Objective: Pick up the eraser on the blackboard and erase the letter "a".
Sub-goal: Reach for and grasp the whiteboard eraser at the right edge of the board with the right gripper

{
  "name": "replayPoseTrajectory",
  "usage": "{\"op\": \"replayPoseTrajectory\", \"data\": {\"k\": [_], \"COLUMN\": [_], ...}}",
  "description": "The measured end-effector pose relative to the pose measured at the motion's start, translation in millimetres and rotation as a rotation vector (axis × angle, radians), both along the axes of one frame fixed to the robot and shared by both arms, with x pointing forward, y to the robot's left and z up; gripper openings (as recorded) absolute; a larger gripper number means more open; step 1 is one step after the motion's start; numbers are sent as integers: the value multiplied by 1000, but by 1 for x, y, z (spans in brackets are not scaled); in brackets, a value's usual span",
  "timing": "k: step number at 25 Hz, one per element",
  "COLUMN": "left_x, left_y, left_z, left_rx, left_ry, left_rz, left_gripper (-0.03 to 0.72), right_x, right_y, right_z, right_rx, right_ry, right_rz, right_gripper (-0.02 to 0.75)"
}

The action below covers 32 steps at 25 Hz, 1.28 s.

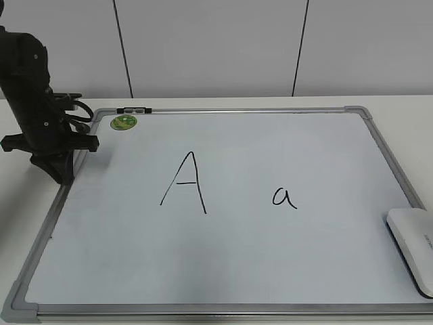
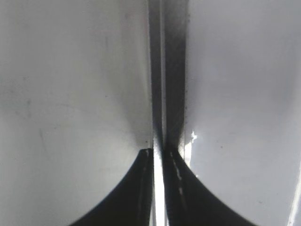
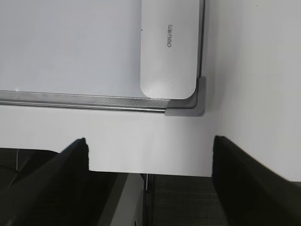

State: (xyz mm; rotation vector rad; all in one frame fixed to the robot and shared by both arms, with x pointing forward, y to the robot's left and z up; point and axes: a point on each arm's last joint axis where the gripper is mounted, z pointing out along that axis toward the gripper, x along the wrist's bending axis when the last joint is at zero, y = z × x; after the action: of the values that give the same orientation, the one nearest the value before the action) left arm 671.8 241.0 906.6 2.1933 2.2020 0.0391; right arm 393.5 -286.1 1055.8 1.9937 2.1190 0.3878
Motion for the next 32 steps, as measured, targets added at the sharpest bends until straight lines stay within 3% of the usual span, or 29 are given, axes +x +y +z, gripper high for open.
{"op": "replayPoseTrajectory", "data": {"k": [4,14,20,32], "left_x": [0,0,0,0], "left_y": [0,0,0,0], "left_z": [0,0,0,0], "left_rx": [0,0,0,0], "left_ry": [0,0,0,0], "left_rz": [0,0,0,0], "left_gripper": [43,48,53,55], "right_x": [25,81,103,122], "right_y": [0,3,-2,-1], "right_z": [-19,-74,-91,-116], "right_rx": [-17,-29,-89,-98], "right_ry": [57,149,196,258], "right_rz": [1,-38,-84,-89], "right_gripper": [673,682,682,681]}}
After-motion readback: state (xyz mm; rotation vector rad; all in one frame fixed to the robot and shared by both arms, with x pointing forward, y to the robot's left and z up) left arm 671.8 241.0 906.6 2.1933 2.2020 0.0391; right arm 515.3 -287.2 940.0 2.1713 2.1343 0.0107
